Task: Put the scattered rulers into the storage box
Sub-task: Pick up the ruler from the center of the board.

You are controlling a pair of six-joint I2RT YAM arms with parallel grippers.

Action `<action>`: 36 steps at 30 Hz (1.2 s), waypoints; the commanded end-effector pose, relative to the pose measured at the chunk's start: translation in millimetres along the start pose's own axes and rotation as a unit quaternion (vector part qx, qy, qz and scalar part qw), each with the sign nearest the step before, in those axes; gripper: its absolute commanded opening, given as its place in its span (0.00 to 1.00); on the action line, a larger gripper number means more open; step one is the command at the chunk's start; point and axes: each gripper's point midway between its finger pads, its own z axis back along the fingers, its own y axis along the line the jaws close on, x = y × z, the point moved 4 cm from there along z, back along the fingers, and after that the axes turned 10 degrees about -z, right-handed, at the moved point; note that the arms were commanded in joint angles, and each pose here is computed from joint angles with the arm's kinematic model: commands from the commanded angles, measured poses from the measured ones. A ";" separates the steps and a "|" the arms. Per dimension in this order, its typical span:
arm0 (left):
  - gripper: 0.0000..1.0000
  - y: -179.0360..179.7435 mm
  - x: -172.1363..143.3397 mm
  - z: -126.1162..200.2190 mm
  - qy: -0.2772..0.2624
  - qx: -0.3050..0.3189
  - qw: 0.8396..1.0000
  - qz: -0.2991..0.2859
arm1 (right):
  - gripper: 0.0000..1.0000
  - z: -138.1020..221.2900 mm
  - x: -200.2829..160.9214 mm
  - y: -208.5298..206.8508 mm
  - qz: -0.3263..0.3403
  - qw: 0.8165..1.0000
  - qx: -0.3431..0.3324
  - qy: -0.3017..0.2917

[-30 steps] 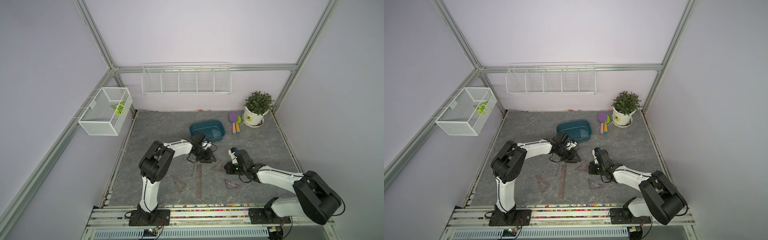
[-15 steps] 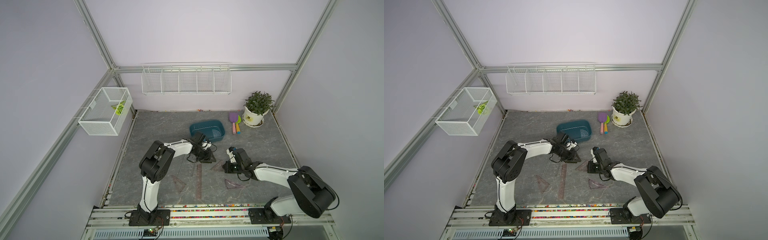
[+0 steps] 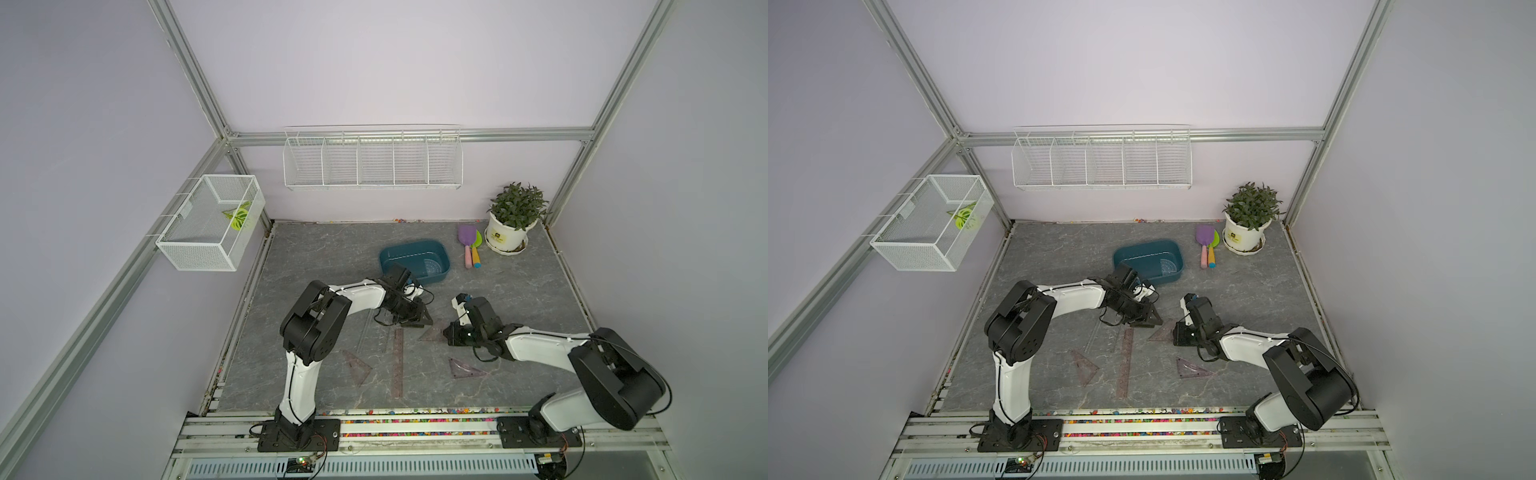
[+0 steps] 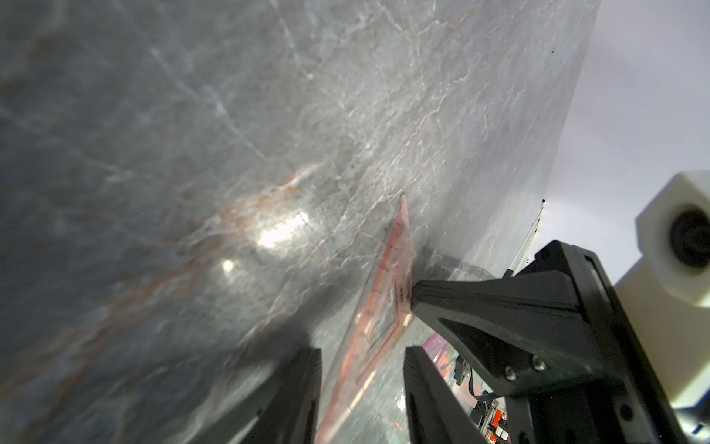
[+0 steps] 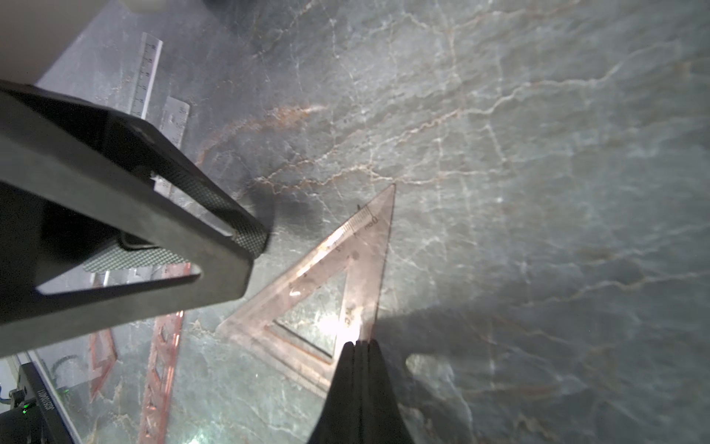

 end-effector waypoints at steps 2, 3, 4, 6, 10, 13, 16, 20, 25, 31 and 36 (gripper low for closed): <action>0.42 11.0 -14.1 -11.7 0.024 0.007 1.000 0.009 | 0.00 -4.8 -16.3 -19.1 -0.010 0.999 -0.027 0.023; 0.42 11.3 -15.1 -11.8 0.025 0.007 1.000 0.010 | 0.00 -4.4 -16.4 -19.8 -0.010 0.999 -0.028 0.022; 0.42 11.4 -16.0 -12.1 0.026 0.005 1.000 0.011 | 0.00 -4.3 -16.9 -20.2 -0.010 0.999 -0.028 0.022; 0.42 11.5 -17.8 -12.5 0.028 0.004 1.000 0.012 | 0.00 -4.7 -18.8 -21.0 -0.010 0.999 -0.028 0.025; 0.42 10.9 -23.6 -14.3 0.034 0.000 0.999 0.016 | 0.00 -6.6 -21.6 -22.5 -0.013 0.999 -0.026 0.028; 0.41 11.3 -28.5 -15.8 0.040 -0.002 0.999 0.017 | 0.00 -6.9 -23.8 -24.6 -0.017 0.999 -0.025 0.028; 0.41 11.7 -31.1 -16.5 0.042 -0.002 0.999 0.019 | 0.00 -7.5 -24.8 -25.2 -0.019 0.999 -0.023 0.029; 0.41 12.0 -29.8 -15.7 0.038 0.001 0.999 0.017 | 0.00 -2.2 -19.0 -17.0 -0.014 1.000 -0.013 0.022; 0.41 13.0 -30.1 -14.8 0.035 0.006 0.999 0.017 | 0.00 10.7 -1.9 0.5 0.003 1.000 0.001 -0.001; 0.41 13.6 -31.5 -14.1 0.034 0.011 0.999 0.017 | 0.00 11.5 5.2 10.9 0.007 1.000 0.018 -0.006; 0.42 14.6 -32.4 -13.9 0.033 0.011 0.999 0.019 | 0.00 9.0 7.2 16.3 0.008 1.000 0.026 -0.005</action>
